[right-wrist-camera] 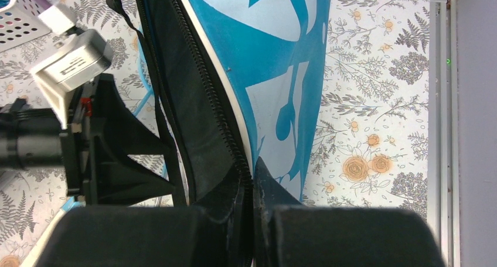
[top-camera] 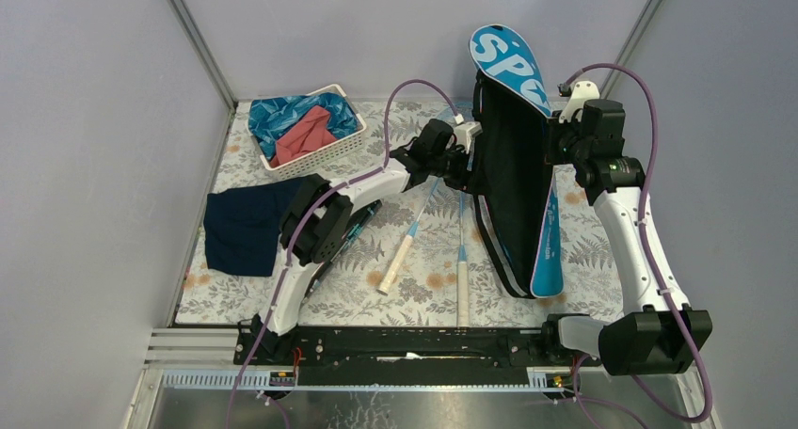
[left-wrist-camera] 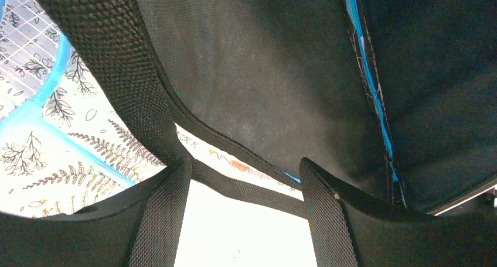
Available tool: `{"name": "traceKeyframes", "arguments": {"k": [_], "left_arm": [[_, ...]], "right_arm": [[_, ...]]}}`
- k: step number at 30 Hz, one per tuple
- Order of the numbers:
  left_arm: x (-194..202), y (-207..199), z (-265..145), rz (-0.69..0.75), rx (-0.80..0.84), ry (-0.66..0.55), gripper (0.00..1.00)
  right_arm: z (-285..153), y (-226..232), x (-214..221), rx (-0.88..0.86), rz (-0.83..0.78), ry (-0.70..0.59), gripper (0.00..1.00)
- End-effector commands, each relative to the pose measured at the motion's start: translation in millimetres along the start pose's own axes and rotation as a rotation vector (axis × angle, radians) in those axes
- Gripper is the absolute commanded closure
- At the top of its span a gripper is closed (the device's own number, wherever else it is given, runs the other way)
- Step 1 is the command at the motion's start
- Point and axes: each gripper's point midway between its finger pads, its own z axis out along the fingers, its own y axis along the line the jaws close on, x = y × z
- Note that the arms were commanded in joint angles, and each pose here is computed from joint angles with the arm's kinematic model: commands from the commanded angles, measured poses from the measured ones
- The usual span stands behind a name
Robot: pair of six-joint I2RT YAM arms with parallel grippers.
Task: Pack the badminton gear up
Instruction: Adjust the racket bag at the center of the board.
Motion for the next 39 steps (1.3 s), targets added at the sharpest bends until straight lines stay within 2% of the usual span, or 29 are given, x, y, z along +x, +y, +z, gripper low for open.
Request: {"name": "traceKeyframes", "arguments": {"k": [1, 15, 19, 22, 28, 34, 35, 39], "left_arm": [[-15.5, 2.2, 14.5, 0.020, 0.009, -0.052, 0.28], [-33.9, 6.0, 27.4, 0.019, 0.010, -0.089, 0.28], [-48.1, -6.4, 26.7, 0.060, 0.075, -0.124, 0.30], [-49.4, -16.1, 28.0, 0.060, 0.133, -0.128, 0.39], [-54.4, -23.7, 27.6, 0.045, 0.183, -0.133, 0.68], [-65.0, -26.1, 9.9, -0.004, 0.205, -0.129, 0.97], [-66.4, -27.1, 5.5, -0.031, 0.211, -0.127, 1.00], [-72.6, -34.6, -10.5, -0.141, 0.254, -0.125, 1.00]], "right_arm": [[-19.9, 7.1, -30.3, -0.030, 0.005, -0.108, 1.00], [-14.2, 10.2, -16.5, -0.051, 0.012, -0.081, 1.00], [-11.6, 10.5, -9.8, -0.053, 0.014, -0.066, 1.00], [-11.7, 11.5, -6.9, -0.059, 0.012, -0.062, 1.00], [-11.3, 16.4, -0.4, -0.093, -0.010, -0.037, 1.00], [-5.2, 7.4, 15.1, -0.063, -0.076, 0.029, 1.00], [-4.0, 5.3, 18.3, -0.056, -0.087, 0.042, 1.00], [0.0, 4.2, 32.5, -0.062, -0.117, 0.074, 1.00]]}}
